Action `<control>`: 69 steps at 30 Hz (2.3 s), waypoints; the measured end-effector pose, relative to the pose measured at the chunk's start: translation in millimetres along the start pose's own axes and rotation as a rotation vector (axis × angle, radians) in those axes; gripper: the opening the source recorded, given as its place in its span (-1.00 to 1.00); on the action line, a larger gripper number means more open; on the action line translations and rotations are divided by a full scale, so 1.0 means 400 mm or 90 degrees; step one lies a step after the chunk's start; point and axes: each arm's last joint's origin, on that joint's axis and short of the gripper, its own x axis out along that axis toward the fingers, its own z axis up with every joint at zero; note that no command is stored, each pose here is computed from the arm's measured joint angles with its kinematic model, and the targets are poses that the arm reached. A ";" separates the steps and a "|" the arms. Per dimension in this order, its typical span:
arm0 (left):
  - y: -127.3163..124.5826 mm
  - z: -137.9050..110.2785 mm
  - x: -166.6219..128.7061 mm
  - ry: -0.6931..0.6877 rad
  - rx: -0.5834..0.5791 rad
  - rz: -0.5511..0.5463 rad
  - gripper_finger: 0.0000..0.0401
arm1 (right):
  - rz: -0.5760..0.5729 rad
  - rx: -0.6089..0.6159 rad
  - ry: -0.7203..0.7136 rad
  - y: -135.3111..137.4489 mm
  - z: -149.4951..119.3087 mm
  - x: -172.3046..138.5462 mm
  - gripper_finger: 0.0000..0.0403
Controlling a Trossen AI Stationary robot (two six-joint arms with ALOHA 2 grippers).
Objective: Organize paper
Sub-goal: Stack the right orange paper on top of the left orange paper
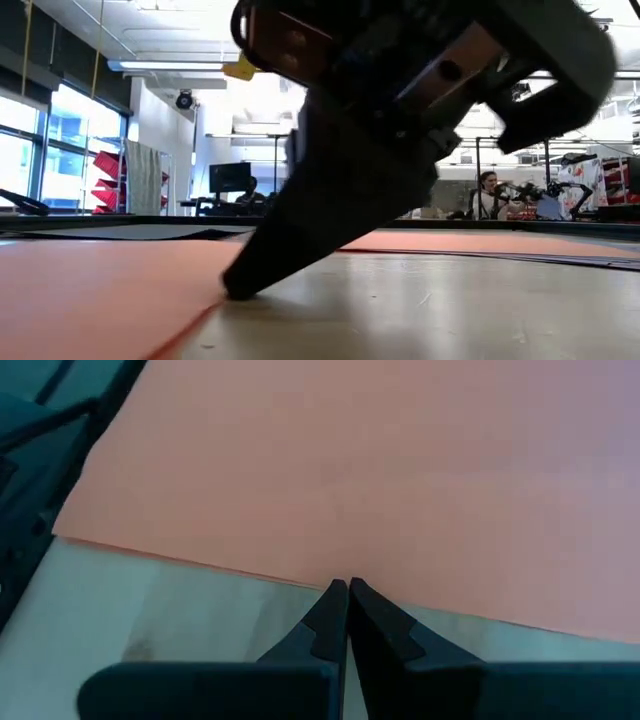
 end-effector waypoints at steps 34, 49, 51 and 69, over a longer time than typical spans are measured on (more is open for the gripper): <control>-0.122 0.262 0.124 -0.153 0.156 0.137 -1.00 | -0.265 -0.009 0.005 0.077 0.040 -0.262 -1.00; -0.048 0.183 0.061 -0.115 0.162 0.282 -1.00 | -0.264 -0.007 -0.002 0.077 0.042 -0.262 -1.00; -0.046 0.180 0.060 -0.111 0.211 0.288 -1.00 | -0.263 -0.009 -0.004 0.078 0.043 -0.262 -1.00; -0.047 0.203 0.067 -0.094 0.330 0.309 -1.00 | -0.262 -0.023 -0.004 0.078 0.046 -0.262 -1.00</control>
